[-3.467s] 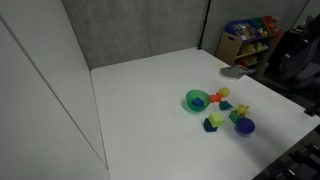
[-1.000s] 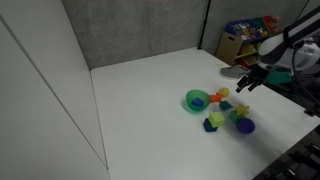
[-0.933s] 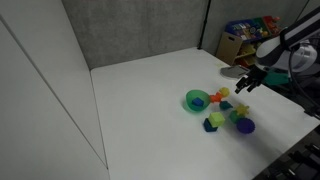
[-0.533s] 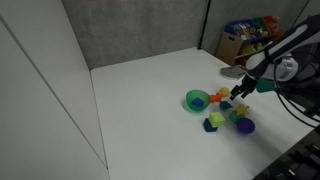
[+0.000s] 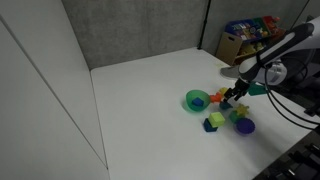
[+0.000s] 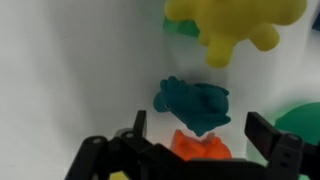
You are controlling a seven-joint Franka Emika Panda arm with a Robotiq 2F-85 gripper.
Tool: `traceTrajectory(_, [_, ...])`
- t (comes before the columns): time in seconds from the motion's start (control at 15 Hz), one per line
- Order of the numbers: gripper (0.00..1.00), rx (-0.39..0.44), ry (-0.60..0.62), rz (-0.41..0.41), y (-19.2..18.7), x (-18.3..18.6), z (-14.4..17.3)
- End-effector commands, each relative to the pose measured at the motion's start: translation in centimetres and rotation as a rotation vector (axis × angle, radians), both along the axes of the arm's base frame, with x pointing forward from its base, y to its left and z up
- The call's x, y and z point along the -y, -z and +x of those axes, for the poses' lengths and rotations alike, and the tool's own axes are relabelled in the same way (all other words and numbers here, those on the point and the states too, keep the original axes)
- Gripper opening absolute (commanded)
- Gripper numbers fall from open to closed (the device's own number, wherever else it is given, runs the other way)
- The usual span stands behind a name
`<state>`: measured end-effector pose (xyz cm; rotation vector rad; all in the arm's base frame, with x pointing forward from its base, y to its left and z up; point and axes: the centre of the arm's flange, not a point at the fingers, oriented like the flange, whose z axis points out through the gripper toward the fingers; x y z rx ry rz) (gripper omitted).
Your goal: Put the green bear toy in the green bowl
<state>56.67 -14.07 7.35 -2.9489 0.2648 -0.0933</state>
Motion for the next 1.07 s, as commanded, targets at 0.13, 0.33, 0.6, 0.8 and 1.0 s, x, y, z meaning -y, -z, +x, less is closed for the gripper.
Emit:
traceTrajectory(0.13, [1.00,-0.010,0.005,-0.001,1.2,-1.0,0.6])
traceTrajectory(0.33, [1.00,-0.009,-0.020,-0.029,1.6,-1.6,0.6])
traceTrajectory(0.6, [1.00,0.023,-0.066,-0.068,1.8,-2.4,0.9])
traceTrajectory(0.8, [1.00,0.035,-0.091,-0.086,2.1,-2.9,1.0])
traceTrajectory(1.0, [0.74,0.044,-0.113,-0.102,2.7,-3.4,0.9])
